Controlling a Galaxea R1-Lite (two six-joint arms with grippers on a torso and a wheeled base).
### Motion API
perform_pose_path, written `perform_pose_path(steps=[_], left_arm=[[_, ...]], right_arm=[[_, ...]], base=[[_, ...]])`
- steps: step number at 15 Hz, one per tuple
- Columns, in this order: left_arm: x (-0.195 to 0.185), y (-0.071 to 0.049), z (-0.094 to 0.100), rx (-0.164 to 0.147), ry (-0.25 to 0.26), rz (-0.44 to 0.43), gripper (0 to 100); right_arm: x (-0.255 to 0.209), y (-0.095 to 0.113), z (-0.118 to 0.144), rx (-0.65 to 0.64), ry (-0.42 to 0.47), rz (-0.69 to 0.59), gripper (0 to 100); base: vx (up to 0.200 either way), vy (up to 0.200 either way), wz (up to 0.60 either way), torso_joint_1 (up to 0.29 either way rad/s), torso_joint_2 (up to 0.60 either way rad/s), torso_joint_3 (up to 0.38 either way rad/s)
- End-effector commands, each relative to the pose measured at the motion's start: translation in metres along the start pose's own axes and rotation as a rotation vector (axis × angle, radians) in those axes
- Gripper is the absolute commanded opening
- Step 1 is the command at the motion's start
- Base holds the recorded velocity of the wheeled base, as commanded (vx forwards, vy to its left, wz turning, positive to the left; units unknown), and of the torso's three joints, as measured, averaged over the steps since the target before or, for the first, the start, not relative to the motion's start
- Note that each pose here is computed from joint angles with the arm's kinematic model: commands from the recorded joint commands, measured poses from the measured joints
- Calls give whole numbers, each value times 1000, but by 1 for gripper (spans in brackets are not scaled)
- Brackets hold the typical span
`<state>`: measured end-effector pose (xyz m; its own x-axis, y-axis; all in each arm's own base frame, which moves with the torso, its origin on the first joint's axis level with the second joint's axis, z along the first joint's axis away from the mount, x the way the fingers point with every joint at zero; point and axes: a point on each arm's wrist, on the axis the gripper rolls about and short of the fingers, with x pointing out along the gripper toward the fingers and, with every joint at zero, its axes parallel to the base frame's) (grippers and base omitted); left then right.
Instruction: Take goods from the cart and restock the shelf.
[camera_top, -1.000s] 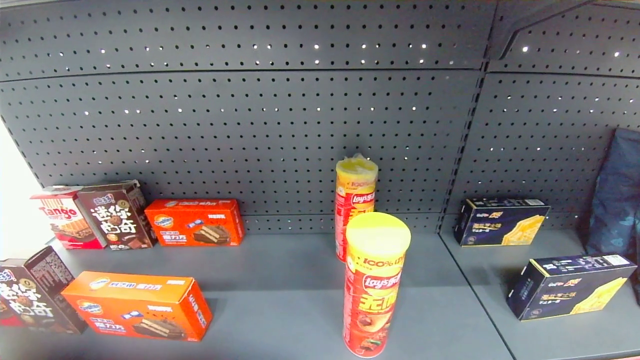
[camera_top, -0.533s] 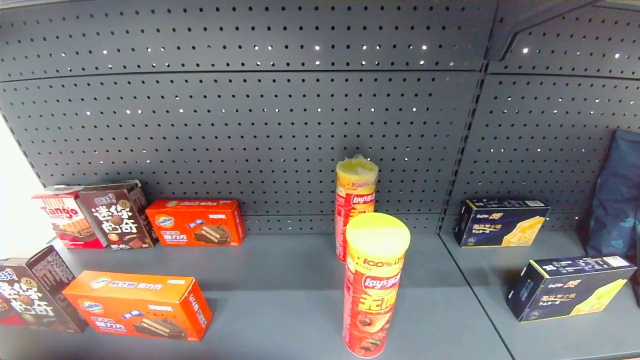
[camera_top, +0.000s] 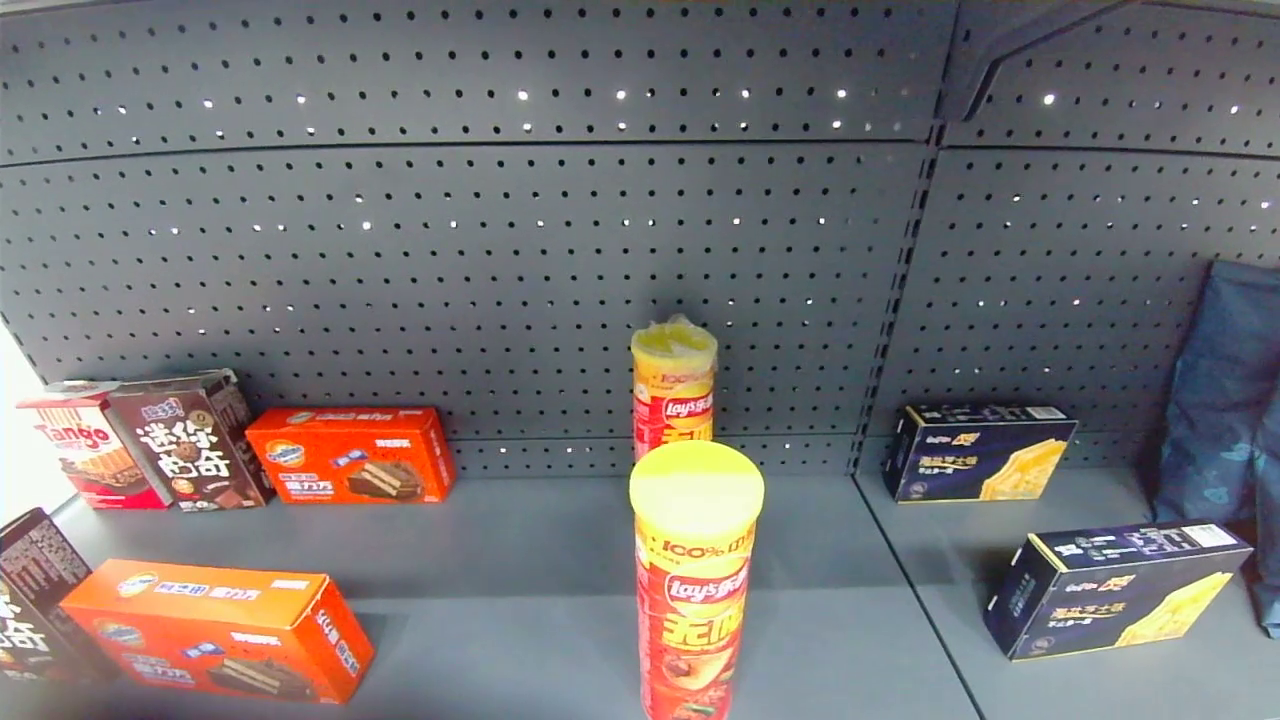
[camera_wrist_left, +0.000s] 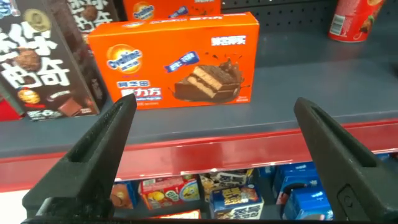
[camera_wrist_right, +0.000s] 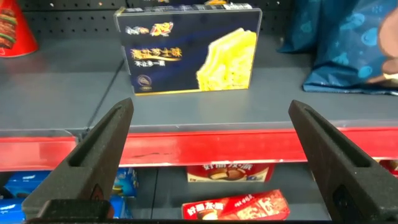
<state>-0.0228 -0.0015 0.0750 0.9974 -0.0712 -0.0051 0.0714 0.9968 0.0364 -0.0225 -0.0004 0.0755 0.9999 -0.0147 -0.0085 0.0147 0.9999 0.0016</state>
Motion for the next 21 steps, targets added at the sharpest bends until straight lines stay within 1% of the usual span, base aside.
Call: perform_pose_path(steps=[1,5,6,13,15,16,17,21], left_arm=[[0,0,0,0,0,1,100],[0,0,0,0,-1,-1,100],[0,0,0,0,1,-1,100],[0,0,0,0,-1,-1,100],[0,0,0,5,-1,-1,100],[0,0,0,5,1,-1,100],[0,0,0,0,-1,-1,100],[0,0,0,0,1,-1,100]], right_arm=[[0,0,0,0,1,-1,100],[0,0,0,0,1,1,100],[0,0,0,1,1,-1,100],[0,0,0,1,1,1,100],[0,0,0,1,1,1,100],[0,0,0,1,1,1,100],[0,0,0,1,1,1,100],[0,0,0,1,1,1,100]], base=[[0,0,0,0,0,0],[0,0,0,0,0,0],[0,0,600,2,2,2],[0,0,0,0,0,0],[0,0,0,0,0,0],[-200,0,0,2,-2,7],[0,0,0,0,0,0],[0,0,0,0,0,0]])
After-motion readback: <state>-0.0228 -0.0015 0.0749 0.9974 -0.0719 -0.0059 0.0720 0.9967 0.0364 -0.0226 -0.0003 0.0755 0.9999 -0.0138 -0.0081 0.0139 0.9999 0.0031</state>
